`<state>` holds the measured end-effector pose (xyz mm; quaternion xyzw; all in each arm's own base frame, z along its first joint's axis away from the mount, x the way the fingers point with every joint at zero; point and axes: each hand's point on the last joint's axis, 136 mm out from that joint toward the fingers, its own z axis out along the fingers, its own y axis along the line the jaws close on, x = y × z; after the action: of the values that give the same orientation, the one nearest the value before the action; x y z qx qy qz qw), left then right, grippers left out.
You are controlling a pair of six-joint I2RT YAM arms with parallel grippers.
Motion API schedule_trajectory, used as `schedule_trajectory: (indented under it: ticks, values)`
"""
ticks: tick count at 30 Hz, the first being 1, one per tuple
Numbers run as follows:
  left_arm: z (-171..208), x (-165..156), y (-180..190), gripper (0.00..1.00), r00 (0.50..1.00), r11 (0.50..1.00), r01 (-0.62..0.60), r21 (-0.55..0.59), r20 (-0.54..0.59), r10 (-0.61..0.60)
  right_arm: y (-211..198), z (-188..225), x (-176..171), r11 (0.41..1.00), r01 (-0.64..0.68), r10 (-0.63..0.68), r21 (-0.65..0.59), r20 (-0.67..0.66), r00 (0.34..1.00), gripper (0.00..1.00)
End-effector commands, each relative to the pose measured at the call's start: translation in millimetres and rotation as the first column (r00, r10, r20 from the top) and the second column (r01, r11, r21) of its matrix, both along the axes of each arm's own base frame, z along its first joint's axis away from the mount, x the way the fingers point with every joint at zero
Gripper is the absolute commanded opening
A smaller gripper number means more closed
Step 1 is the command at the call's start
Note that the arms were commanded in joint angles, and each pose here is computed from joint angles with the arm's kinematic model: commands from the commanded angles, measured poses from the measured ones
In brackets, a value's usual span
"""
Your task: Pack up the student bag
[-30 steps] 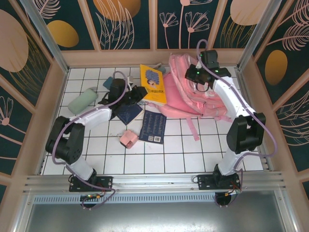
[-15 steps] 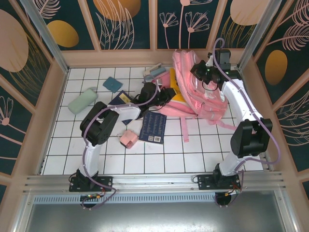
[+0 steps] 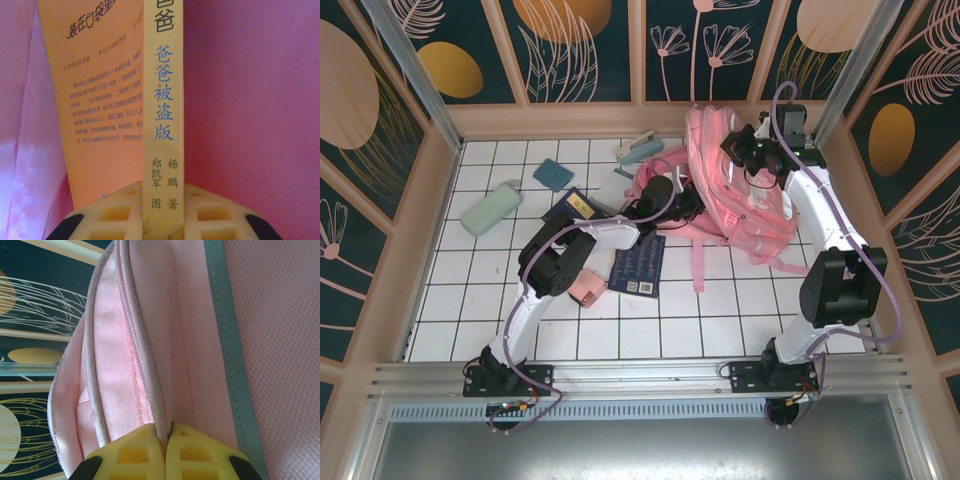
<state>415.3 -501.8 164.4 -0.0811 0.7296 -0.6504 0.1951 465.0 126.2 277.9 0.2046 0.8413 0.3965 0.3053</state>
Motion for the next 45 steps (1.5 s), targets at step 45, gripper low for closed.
schedule_trajectory:
  ticks: [45]
  values:
    - [78,3,71,0.00,0.982,0.984,-0.084,-0.154,0.153,0.108,4,63,-1,0.912,-0.401,0.405,-0.082,0.333,0.852,0.00]
